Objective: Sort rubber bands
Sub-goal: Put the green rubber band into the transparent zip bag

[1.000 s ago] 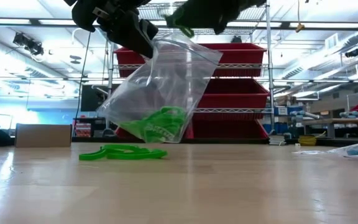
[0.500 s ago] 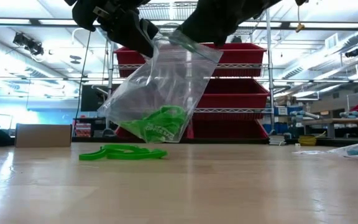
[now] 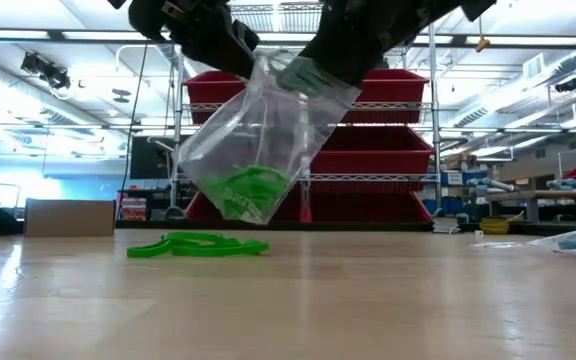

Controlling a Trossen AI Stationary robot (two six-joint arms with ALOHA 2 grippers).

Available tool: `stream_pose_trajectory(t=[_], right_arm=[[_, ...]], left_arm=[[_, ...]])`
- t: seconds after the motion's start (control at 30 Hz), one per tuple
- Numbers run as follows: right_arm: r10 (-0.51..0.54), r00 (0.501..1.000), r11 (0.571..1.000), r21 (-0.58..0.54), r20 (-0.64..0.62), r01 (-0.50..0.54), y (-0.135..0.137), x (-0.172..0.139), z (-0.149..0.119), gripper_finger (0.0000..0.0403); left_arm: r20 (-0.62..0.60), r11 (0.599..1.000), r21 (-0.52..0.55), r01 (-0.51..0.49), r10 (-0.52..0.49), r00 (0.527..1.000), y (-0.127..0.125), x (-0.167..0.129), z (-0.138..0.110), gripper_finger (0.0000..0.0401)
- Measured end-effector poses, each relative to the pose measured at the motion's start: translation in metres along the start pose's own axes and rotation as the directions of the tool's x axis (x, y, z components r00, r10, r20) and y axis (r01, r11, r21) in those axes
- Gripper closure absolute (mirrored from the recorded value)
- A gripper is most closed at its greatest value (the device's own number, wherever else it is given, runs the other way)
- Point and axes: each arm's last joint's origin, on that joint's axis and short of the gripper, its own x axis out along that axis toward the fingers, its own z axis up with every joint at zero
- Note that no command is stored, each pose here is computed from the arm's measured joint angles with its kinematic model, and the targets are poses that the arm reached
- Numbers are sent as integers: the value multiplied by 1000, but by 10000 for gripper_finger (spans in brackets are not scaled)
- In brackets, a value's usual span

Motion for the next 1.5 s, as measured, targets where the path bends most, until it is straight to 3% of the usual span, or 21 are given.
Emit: stream_pose_trajectory(t=[0.27, 0.5, 0.67, 0.93, 1.23, 1.37, 1.5], right_arm=[[2, 999, 1000, 20, -33, -2, -6, 10, -7, 403], [-1, 1000, 999, -54, -7, 1, 1, 6, -1, 396], [-2, 1000, 995, -104, 13, 4, 8, 3, 11, 345], [-35, 998, 992, -119, -56, 28, 8, -3, 26, 268], [-91, 991, 973, -223, -102, 67, 38, -37, 51, 278], [-107, 981, 974, -213, -159, 72, 53, -48, 40, 287], [-101, 975, 987, -143, -198, 73, 64, -43, 12, 292]], left_arm=[[116, 999, 7, 47, -47, 992, 1, -1, 10, 391], [102, 998, 7, 58, -58, 993, 0, 0, 8, 391], [98, 998, 6, 59, -60, 993, 0, 0, 8, 391], [76, 998, 2, 66, -66, 995, -1, 0, 6, 391], [0, 1000, -3, 28, -28, 1000, -1, 0, -1, 391], [-14, 1000, -1, -8, 8, 1000, 0, 0, -1, 391], [-70, 1000, 2, -23, 24, 997, 0, 0, -6, 391]])
